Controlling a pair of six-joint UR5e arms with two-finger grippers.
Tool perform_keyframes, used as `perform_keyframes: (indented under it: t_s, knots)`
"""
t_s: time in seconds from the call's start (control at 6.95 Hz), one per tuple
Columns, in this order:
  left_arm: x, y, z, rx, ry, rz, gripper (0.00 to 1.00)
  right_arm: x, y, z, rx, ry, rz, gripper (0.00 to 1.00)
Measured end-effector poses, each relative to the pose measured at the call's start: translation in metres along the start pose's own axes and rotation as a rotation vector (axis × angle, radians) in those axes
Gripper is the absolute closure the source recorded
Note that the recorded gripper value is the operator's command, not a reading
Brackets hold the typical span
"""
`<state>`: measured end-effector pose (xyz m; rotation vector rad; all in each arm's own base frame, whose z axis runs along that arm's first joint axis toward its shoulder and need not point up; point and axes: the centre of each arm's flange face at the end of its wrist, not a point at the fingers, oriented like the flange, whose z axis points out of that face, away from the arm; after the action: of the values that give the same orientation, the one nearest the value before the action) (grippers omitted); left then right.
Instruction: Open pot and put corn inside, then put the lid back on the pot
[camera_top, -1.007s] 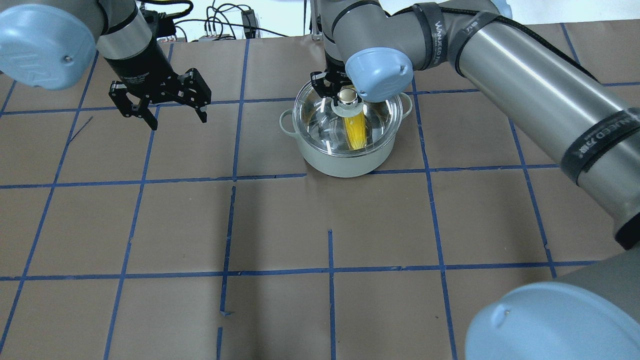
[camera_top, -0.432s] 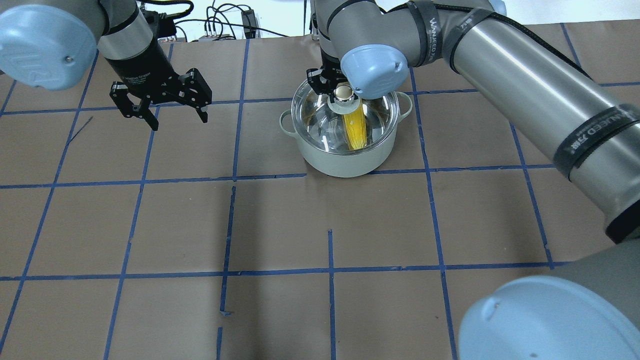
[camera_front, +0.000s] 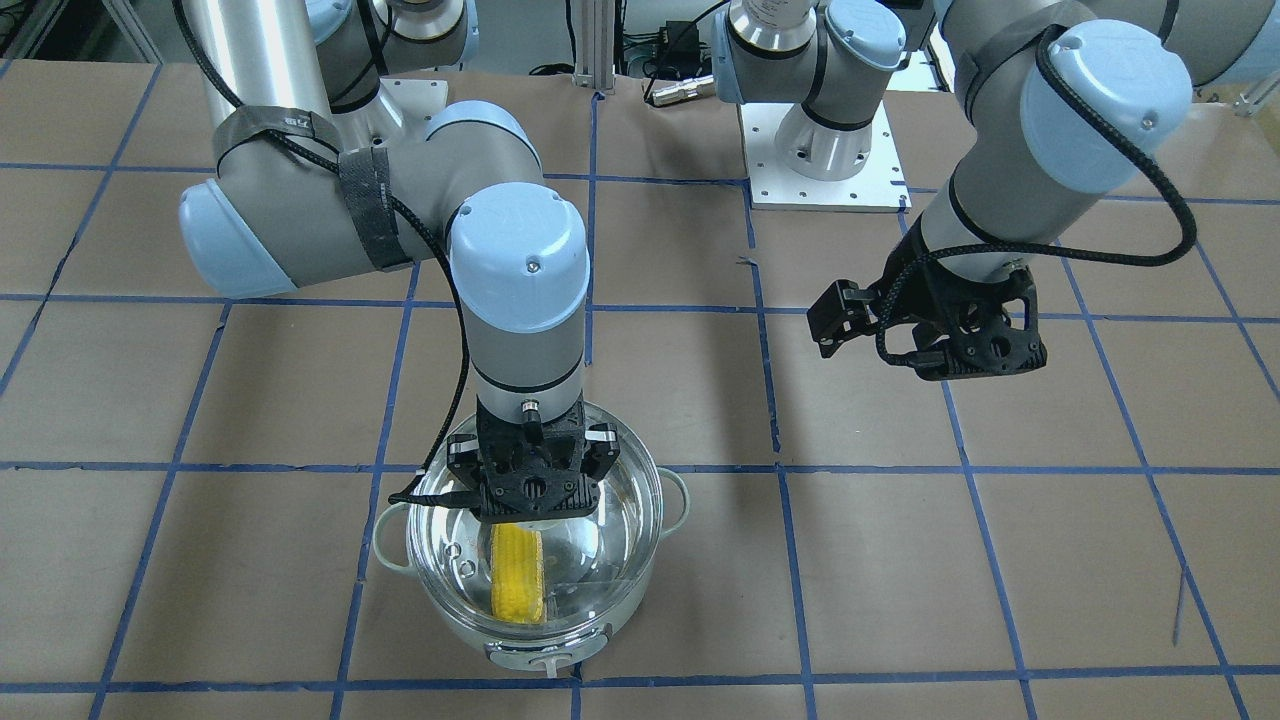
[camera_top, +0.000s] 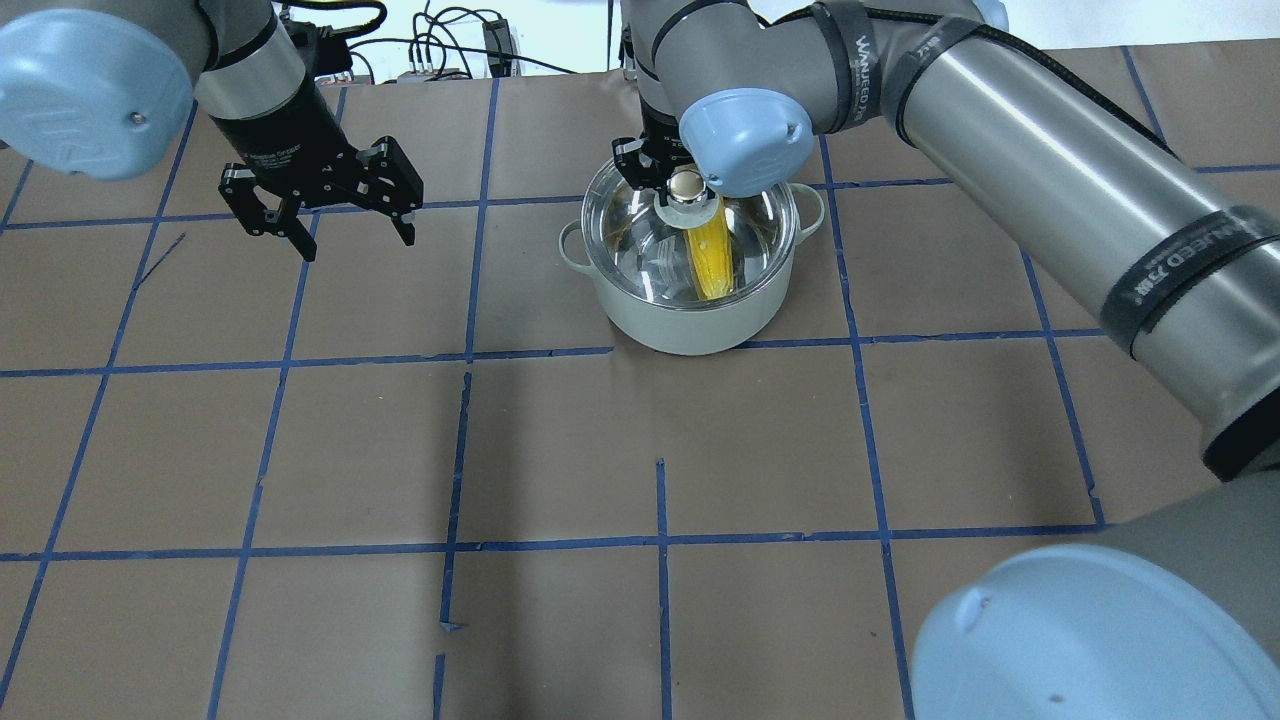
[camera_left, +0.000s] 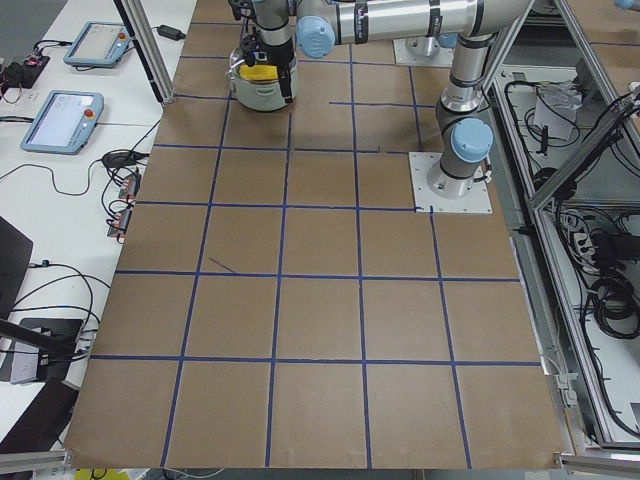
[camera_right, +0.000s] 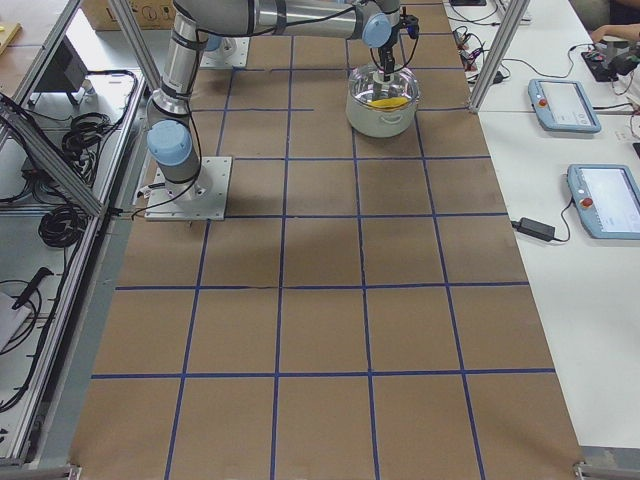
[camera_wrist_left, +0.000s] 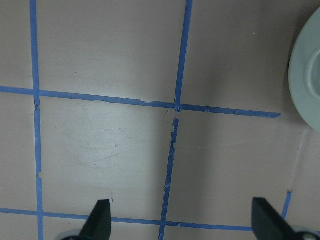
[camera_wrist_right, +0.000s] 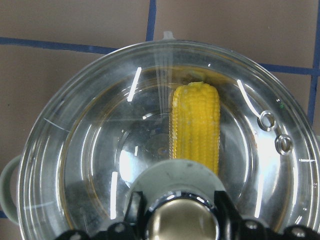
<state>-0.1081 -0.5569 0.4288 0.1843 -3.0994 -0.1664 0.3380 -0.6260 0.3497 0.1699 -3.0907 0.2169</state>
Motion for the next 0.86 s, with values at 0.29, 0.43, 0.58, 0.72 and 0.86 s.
perform_keyframes:
  t_s: [0.29, 0.43, 0.58, 0.72, 0.86]
  knots:
    - [0.0004, 0.0000, 0.0003, 0.000, 0.000, 0.001, 0.00, 0.0012, 0.0003, 0.0016, -0.007, 0.002, -0.003, 0.69]
    - [0.0006, -0.0001, 0.0006, -0.001, 0.000, 0.001, 0.00, 0.0026, -0.0001, 0.0021, -0.009, 0.002, -0.002, 0.68]
    - [0.0006, -0.0002, 0.0007, -0.001, 0.000, 0.001, 0.00, 0.0036, -0.0004, 0.0023, -0.010, 0.001, -0.001, 0.29]
    - [0.0005, -0.0002, 0.0007, -0.001, 0.000, 0.001, 0.00, 0.0042, -0.0008, 0.0024, -0.010, 0.000, 0.001, 0.01]
    - [0.0005, -0.0001, 0.0004, -0.001, 0.000, 0.001, 0.00, 0.0041, -0.0022, 0.0021, -0.006, -0.001, 0.004, 0.00]
